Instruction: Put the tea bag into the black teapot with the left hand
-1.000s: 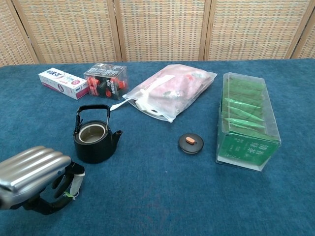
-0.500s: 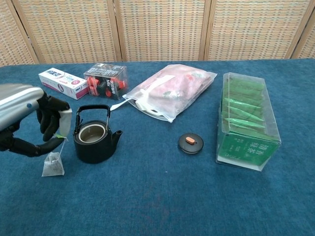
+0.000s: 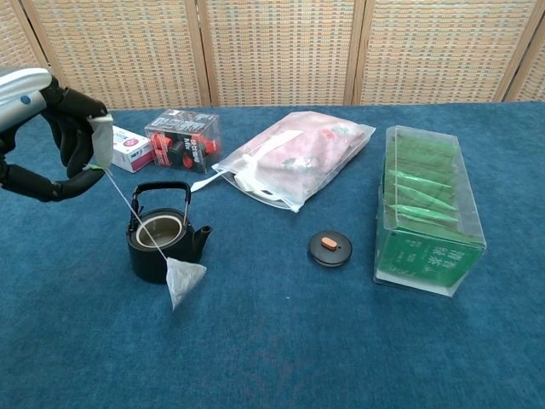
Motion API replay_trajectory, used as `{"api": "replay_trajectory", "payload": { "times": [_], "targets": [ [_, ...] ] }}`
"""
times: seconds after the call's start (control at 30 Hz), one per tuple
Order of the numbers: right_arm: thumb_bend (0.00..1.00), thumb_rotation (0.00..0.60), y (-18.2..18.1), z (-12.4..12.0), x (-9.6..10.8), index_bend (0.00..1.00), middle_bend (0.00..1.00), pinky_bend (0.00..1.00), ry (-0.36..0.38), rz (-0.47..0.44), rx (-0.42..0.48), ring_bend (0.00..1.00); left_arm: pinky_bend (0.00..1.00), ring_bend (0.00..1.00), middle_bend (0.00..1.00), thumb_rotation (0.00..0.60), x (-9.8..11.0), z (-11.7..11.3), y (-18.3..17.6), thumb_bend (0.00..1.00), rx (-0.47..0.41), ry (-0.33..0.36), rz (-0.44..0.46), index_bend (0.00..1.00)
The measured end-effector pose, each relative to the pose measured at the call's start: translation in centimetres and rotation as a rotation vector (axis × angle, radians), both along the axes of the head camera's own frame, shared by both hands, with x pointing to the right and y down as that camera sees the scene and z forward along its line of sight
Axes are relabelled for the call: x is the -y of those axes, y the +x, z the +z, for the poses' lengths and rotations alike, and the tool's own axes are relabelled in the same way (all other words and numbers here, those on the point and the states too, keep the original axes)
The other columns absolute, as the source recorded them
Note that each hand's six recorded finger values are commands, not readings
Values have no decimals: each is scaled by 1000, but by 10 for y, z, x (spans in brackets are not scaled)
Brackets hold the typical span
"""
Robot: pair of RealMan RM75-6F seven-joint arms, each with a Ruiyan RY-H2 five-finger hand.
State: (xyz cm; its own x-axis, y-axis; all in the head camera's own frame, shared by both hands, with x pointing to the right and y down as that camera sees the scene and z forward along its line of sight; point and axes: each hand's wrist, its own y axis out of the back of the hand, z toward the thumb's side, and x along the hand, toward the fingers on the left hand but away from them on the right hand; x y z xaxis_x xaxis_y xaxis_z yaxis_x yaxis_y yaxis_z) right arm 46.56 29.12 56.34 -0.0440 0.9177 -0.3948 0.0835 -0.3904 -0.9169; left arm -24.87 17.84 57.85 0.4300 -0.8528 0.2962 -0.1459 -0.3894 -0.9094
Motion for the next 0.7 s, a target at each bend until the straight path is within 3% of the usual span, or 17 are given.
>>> {"api": "replay_trajectory", "payload": {
  "times": [0.13,0.7],
  "targets": [
    [71,600,0,1,1,91,134,84,-1,-1,-1,0,446,566,689,600,15,-7,5,470,-10,35,-5,632],
    [71,600,-1,2,1,92,134,83,-9,-2,-2,0,446,566,689,600,42,-12,11,470,-2,80,-21,633]
  ]
}}
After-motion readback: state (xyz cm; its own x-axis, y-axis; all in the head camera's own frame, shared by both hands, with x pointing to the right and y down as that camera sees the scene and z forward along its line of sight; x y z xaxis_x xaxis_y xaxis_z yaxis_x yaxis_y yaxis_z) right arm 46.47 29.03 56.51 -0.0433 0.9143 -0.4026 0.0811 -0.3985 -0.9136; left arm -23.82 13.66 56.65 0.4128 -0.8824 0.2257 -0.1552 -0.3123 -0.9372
